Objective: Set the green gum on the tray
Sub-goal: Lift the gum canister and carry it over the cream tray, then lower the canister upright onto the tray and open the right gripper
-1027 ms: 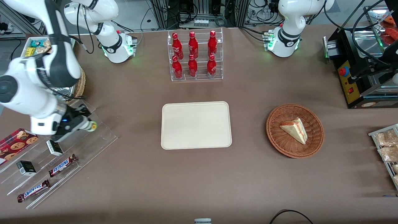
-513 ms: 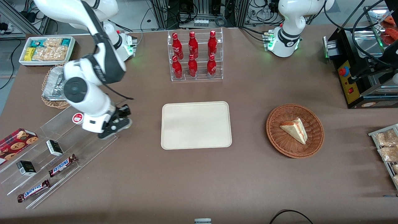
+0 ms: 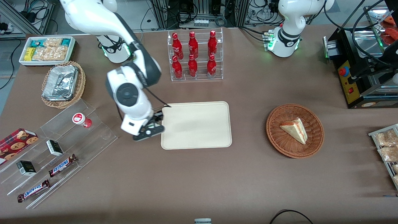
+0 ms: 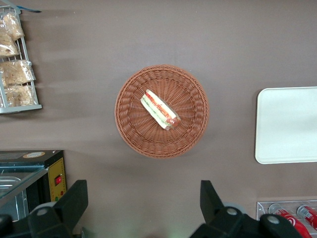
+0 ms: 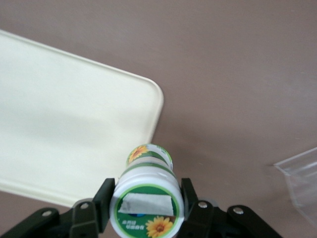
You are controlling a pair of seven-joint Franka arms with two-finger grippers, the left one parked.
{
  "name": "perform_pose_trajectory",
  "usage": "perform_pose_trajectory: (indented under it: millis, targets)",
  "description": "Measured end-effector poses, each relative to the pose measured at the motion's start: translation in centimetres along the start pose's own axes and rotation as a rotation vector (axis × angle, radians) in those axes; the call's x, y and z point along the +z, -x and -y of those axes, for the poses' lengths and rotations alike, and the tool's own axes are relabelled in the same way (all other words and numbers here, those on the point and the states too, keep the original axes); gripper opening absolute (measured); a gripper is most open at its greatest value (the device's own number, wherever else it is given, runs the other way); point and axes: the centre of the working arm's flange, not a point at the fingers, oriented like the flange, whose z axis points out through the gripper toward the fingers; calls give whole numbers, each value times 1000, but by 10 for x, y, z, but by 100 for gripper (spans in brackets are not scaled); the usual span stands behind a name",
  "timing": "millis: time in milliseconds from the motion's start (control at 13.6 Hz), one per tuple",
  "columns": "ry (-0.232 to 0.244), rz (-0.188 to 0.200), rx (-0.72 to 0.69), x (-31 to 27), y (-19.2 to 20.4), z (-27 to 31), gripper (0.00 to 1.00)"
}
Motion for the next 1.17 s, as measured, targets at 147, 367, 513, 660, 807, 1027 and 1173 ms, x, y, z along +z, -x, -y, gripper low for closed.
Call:
perform_pose_trajectory:
  millis: [147,367,513,660,807,1027,1173]
  targets:
    - [-1,-31,53,11,-9,38,59]
    - [-33,-52,131,35,-12,82,59]
    - [-56,-55,177,46,-10,102,59]
    - [-64,-61,200,55,-8,117,59]
    - [-61,-58,212,68,-6,125,59]
    - [-51,-46,212,87,-6,130,59]
    - [-55,-40,212,96,-5,134,59]
